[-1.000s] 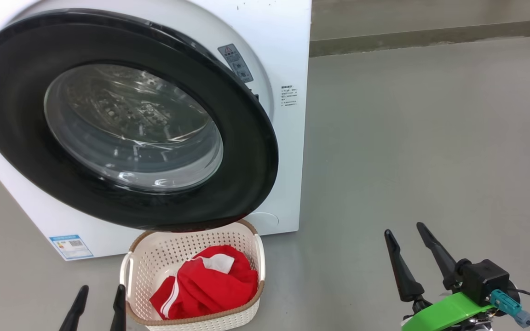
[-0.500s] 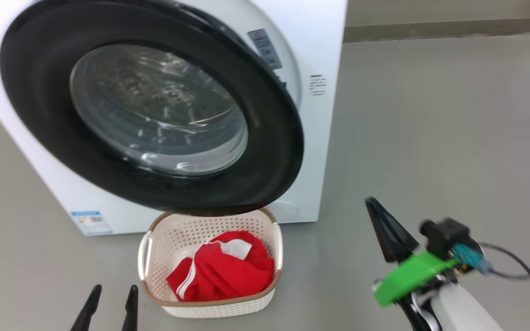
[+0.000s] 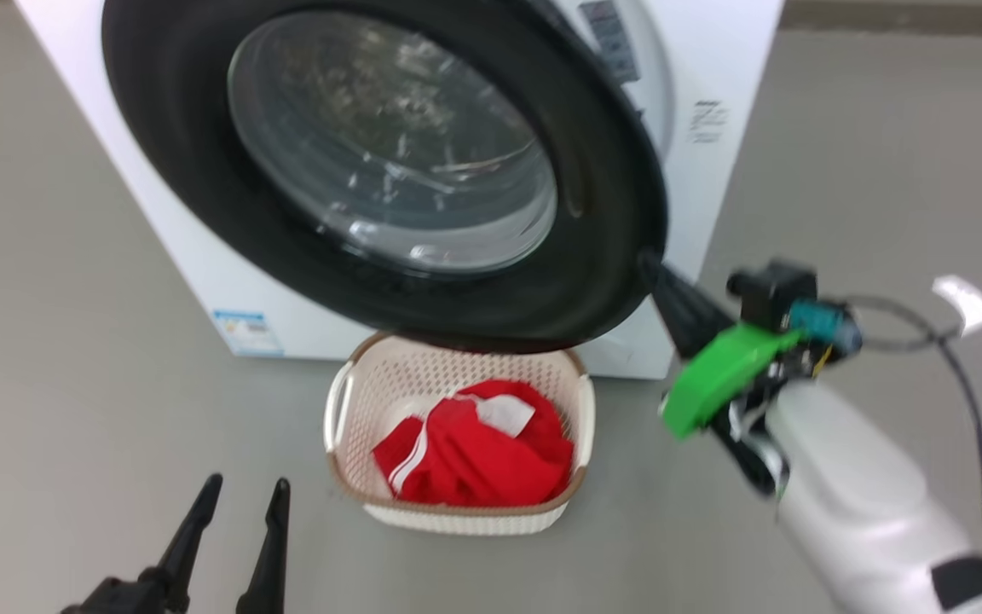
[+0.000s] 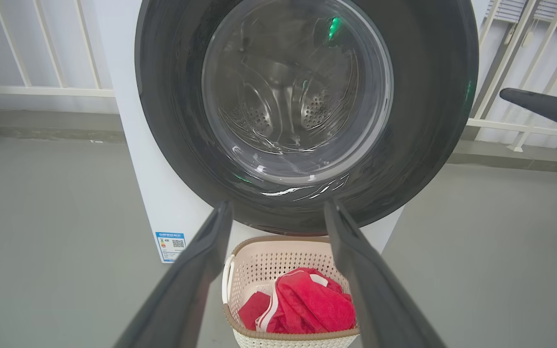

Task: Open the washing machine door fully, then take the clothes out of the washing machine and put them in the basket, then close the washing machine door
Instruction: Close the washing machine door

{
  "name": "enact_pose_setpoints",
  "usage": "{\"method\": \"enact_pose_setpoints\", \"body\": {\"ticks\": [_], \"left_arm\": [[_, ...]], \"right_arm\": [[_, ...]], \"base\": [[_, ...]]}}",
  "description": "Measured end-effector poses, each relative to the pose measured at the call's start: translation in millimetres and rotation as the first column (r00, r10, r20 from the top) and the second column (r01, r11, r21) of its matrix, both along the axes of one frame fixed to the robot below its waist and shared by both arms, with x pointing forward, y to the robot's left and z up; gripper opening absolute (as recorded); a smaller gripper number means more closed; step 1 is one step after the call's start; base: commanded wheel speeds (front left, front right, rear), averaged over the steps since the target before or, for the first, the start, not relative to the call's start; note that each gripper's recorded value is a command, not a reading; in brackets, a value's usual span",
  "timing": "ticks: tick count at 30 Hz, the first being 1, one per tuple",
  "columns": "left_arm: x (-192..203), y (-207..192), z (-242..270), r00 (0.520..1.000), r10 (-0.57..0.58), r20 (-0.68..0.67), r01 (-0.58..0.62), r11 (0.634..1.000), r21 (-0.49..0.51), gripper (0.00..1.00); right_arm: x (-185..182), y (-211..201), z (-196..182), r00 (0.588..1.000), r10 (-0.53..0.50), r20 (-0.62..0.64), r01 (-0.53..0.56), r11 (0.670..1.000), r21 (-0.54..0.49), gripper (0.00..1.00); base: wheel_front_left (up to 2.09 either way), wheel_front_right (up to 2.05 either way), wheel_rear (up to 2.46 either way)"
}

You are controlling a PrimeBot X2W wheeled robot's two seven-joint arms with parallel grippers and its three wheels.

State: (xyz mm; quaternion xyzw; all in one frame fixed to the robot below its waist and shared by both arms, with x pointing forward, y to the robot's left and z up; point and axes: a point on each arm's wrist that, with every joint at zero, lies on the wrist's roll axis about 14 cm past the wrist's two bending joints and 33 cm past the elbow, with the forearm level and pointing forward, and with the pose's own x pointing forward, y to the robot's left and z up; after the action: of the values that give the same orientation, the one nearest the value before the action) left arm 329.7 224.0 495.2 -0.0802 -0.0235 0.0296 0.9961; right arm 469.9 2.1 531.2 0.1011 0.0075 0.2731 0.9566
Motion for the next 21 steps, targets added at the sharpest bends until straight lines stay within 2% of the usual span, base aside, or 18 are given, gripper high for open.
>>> {"method": "enact_pose_setpoints", "body": {"ticks": [8,21], "left_arm": [[13,7,-7,0.999,0.022,-0.028,-0.022,1.0,0.002,1.0],[33,9,-22,0.996,0.032,-0.081,-0.032,0.999,0.003,1.0]], "right_arm": [[55,18,20,0.998,0.036,0.047,-0.035,0.999,-0.024,0.0],[110,40,5,0.998,0.064,0.023,-0.064,0.998,-0.002,0.0]], "base": [[0.0,0.0,0.0],[0.0,0.0,0.0]]}}
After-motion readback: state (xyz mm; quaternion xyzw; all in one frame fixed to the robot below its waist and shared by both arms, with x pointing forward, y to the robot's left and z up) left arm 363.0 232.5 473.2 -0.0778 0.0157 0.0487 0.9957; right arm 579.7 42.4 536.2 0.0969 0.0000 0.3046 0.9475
